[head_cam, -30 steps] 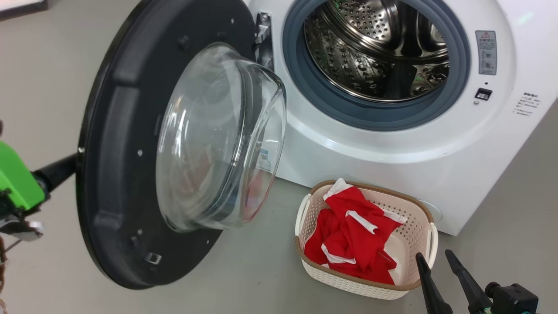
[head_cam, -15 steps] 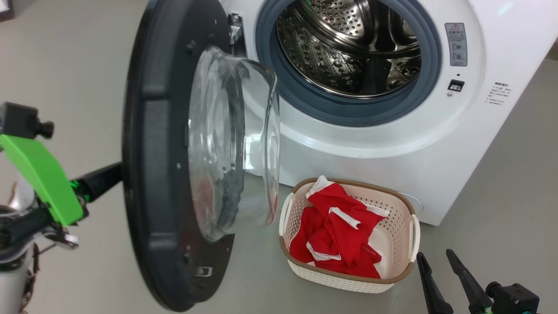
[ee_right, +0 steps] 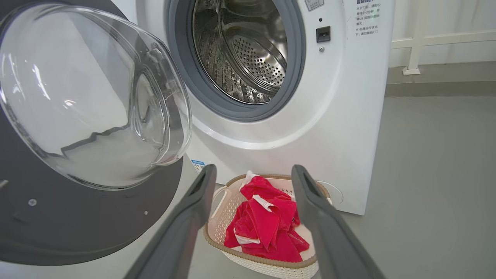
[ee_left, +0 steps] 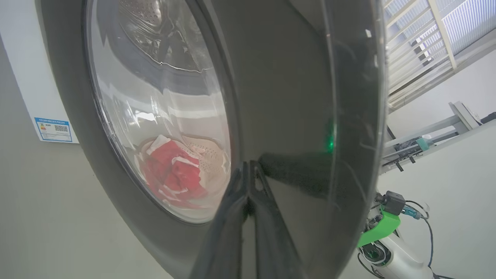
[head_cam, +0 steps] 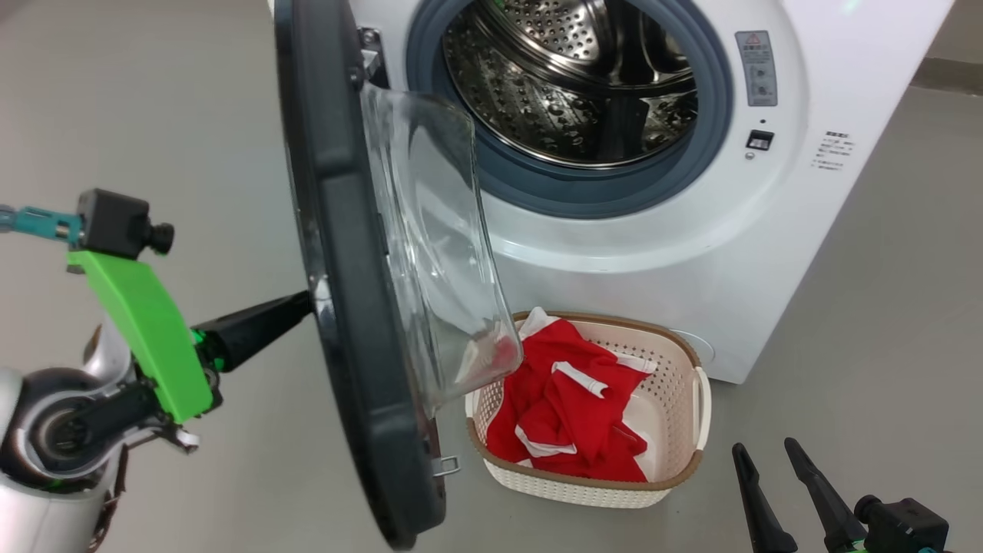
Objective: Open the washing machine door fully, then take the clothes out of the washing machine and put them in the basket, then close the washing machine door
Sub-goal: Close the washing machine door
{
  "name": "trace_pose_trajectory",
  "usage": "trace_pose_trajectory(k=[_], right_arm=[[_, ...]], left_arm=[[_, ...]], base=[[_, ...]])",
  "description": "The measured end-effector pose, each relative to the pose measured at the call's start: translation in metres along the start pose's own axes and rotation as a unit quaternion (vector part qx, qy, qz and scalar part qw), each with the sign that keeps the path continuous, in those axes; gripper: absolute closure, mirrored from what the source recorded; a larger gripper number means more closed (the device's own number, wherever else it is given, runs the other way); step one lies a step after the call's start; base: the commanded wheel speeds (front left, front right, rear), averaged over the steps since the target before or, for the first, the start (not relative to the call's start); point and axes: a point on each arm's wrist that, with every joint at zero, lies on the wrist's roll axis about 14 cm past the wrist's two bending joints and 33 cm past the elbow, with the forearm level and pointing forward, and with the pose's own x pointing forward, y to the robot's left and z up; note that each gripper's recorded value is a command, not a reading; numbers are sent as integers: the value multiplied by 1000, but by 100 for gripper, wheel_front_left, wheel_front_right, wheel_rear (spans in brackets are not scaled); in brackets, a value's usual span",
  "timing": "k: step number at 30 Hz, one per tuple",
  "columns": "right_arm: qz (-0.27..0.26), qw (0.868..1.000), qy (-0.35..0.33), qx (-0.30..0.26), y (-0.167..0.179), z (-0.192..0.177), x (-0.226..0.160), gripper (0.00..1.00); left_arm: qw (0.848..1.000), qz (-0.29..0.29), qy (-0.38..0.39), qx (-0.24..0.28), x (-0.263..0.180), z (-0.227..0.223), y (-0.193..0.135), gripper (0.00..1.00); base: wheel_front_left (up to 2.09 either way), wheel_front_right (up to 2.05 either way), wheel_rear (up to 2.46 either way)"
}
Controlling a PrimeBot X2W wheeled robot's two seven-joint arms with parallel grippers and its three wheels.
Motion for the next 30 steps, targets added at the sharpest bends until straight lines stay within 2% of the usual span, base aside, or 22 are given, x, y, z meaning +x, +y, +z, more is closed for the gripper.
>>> trace_pose_trajectory(k=[10, 21, 30], right_arm=[[-35, 999, -7, 5, -21, 3, -11, 0], [-73, 997, -19, 10, -43, 8, -18, 0], [-83, 996, -18, 11, -50, 7, -19, 0]], left_arm=[[999, -50, 15, 12, 45, -11, -29, 100], [995, -100, -9, 24, 97, -4, -60, 100], [995, -94, -20, 18, 105, -6, -55, 100]], base=[[0, 0, 0], [0, 0, 0], [0, 0, 0]])
